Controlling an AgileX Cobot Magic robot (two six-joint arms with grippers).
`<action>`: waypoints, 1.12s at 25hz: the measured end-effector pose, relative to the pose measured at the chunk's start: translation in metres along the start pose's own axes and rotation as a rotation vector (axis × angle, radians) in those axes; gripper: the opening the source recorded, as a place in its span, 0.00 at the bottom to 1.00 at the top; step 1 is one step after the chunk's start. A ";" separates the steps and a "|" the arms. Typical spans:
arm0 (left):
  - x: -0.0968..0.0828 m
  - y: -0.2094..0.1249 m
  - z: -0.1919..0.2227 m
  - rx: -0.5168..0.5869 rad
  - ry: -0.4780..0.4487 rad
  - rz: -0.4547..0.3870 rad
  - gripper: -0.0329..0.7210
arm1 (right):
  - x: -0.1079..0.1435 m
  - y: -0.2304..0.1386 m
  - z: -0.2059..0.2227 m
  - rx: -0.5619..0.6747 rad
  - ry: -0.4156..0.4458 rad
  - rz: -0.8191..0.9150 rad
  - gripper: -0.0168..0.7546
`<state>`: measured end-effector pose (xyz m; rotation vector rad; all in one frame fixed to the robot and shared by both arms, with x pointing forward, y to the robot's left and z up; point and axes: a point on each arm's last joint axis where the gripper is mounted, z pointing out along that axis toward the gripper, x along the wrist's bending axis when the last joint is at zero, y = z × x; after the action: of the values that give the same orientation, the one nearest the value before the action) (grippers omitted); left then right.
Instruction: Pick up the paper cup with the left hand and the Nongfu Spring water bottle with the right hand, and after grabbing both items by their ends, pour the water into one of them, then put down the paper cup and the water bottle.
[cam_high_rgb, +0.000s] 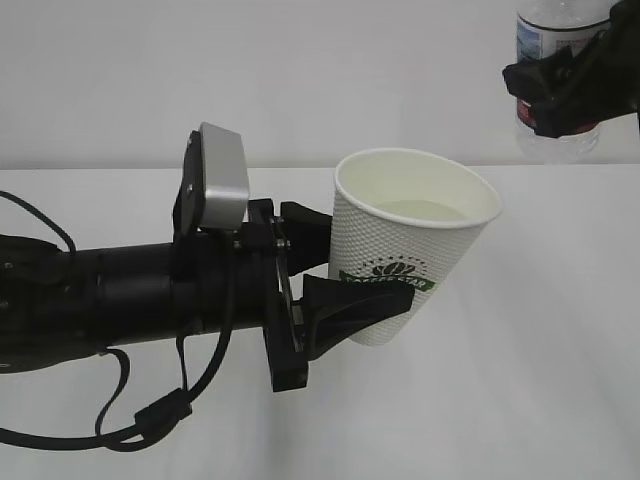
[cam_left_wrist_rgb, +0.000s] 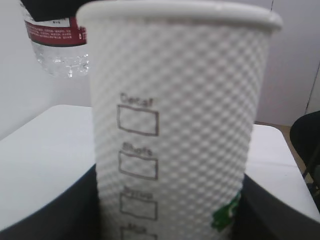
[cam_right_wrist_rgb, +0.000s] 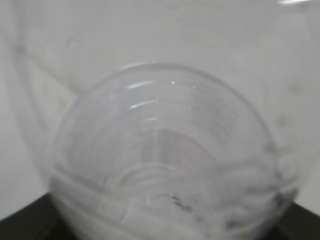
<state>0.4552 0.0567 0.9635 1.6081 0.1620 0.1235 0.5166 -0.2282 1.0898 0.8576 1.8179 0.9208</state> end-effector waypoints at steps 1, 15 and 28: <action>0.000 0.000 0.000 0.000 0.000 0.000 0.64 | 0.000 0.000 0.000 0.001 0.000 -0.002 0.67; 0.000 0.000 0.000 0.002 0.001 0.000 0.64 | -0.029 -0.019 0.006 0.024 -0.040 0.087 0.67; 0.000 0.000 0.000 0.001 0.003 -0.001 0.64 | -0.027 -0.046 0.036 0.086 0.028 0.196 0.66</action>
<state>0.4554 0.0567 0.9634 1.6092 0.1648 0.1249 0.5508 -0.2647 1.0493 1.0968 1.8314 0.9867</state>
